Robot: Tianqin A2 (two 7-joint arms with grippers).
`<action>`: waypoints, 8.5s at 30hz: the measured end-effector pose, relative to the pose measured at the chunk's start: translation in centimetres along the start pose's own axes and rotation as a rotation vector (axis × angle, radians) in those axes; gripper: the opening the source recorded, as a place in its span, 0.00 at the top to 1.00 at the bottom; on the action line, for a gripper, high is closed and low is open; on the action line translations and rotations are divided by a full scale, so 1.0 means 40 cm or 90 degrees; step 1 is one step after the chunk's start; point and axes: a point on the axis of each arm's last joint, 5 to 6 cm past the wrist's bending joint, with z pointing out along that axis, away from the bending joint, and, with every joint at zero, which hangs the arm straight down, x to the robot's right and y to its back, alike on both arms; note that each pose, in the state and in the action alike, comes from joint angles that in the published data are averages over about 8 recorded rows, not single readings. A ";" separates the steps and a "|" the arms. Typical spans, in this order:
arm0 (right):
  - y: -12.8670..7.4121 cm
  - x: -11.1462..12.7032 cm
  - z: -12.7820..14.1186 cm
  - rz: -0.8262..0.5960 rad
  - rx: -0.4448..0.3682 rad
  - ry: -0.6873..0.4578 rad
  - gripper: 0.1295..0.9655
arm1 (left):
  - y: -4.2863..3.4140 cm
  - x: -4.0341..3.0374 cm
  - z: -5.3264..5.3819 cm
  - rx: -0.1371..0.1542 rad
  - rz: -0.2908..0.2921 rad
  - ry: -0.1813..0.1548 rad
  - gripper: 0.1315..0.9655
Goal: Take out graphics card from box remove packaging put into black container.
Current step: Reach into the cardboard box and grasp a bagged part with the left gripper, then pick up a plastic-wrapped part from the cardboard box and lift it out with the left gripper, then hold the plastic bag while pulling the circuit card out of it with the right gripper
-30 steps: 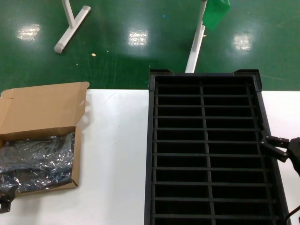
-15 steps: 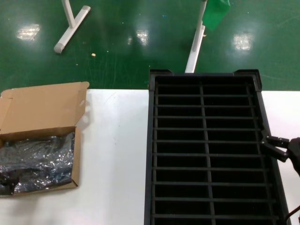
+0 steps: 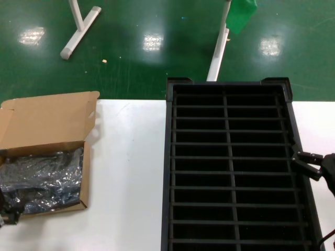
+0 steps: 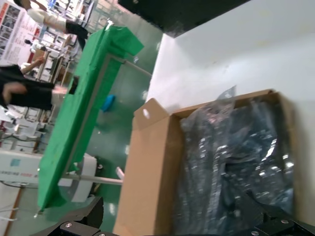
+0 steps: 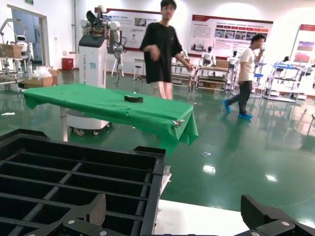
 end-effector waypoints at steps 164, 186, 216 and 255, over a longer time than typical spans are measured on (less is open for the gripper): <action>0.000 0.000 0.000 0.000 0.000 0.000 0.00 | -0.193 -0.300 -0.185 0.200 0.141 0.047 0.99; -0.001 0.019 -0.008 0.008 0.005 -0.027 0.00 | -0.379 -0.349 -0.078 0.311 0.184 0.121 0.99; 0.007 0.060 -0.042 -0.076 0.136 -0.474 0.32 | -0.378 -0.327 -0.137 0.329 0.190 0.123 0.99; -0.047 -0.013 -0.054 -0.005 0.156 -0.604 0.98 | -0.452 -0.284 -0.101 0.358 0.179 0.126 0.99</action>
